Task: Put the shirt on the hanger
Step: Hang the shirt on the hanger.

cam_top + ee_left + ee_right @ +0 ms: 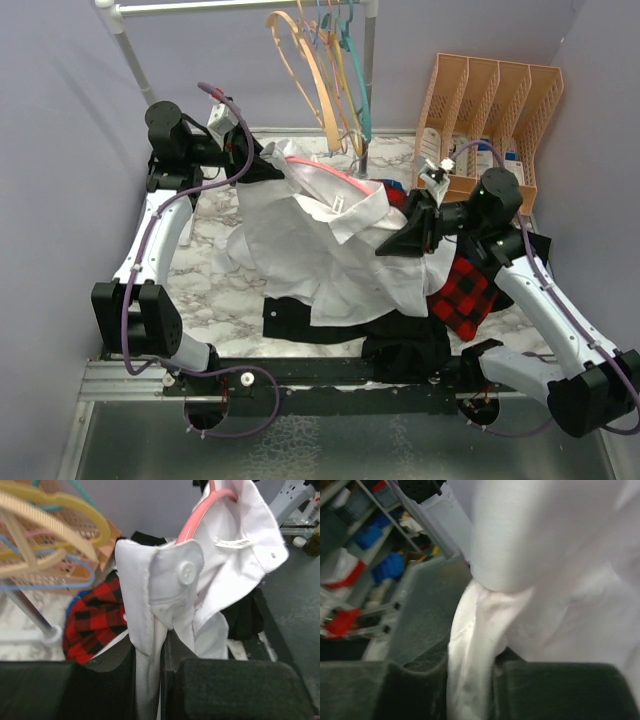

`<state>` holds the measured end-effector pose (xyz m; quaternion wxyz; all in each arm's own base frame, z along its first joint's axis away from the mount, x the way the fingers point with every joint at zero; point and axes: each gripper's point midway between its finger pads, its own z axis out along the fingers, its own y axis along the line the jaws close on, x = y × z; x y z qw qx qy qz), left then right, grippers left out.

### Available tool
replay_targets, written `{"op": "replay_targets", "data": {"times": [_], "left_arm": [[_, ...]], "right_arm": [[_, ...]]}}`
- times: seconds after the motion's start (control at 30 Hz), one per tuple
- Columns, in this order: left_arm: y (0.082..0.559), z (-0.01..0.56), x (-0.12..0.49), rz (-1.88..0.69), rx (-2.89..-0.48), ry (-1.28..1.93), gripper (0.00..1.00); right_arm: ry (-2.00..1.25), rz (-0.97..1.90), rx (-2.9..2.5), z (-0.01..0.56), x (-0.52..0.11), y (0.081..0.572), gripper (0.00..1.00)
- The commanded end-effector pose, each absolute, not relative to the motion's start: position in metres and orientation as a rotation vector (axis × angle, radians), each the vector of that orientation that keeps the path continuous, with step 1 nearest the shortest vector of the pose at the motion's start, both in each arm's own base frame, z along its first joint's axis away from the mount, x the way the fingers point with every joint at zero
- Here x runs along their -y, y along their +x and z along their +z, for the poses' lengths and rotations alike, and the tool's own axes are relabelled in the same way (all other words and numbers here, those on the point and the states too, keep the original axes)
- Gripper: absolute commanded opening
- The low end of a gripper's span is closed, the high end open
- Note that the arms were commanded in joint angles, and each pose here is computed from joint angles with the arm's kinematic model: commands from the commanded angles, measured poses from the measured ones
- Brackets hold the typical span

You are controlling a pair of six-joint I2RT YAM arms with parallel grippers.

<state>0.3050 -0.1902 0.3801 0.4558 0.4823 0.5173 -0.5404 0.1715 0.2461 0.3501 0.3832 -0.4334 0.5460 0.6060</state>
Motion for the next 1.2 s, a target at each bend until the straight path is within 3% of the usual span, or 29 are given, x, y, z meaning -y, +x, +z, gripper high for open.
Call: {"op": "replay_targets", "data": {"times": [0.0, 0.27, 0.3, 0.33, 0.4, 0.43, 0.47, 0.83, 1.03, 1.17], "left_arm": [[0.256, 0.382, 0.211, -1.557, -1.3, 1.303, 0.0], [0.258, 0.379, 0.211, -1.565, -1.319, 1.285, 0.0], [0.259, 0.378, 0.212, -1.567, -1.322, 1.281, 0.07], [0.26, 0.377, 0.212, -1.573, -1.331, 1.274, 0.18], [0.262, 0.371, 0.213, -1.592, -1.36, 1.248, 0.5], [0.263, 0.369, 0.213, -1.594, -1.374, 1.229, 0.89], [0.265, 0.368, 0.214, -1.588, -1.383, 1.212, 0.98], [0.31, 0.406, 0.196, -1.326, -1.441, 0.964, 0.99], [0.398, 0.356, 0.15, -0.351, -1.671, 0.941, 0.99], [0.408, 0.346, 0.123, -0.188, -1.743, 0.826, 0.99]], "right_arm": [[-1.31, 1.671, -1.325, 0.332, -0.265, 0.134, 0.02], [-0.991, 1.332, -1.491, 0.327, -0.257, 0.166, 0.01], [-0.942, 1.286, -1.523, 0.325, -0.253, 0.172, 0.01], [-0.89, 1.24, -1.563, 0.322, -0.25, 0.18, 0.01], [-0.795, 1.138, -1.644, 0.314, -0.242, 0.196, 0.01], [-0.75, 1.088, -1.683, 0.309, -0.236, 0.202, 0.01], [-0.704, 1.041, -1.716, 0.305, -0.231, 0.208, 0.01], [-0.507, 0.77, -1.856, 0.274, -0.194, 0.234, 0.01], [-0.67, 0.9, -1.863, 0.268, -0.207, 0.204, 0.01], [-0.674, 0.871, -1.893, 0.266, -0.202, 0.201, 0.01]]}}
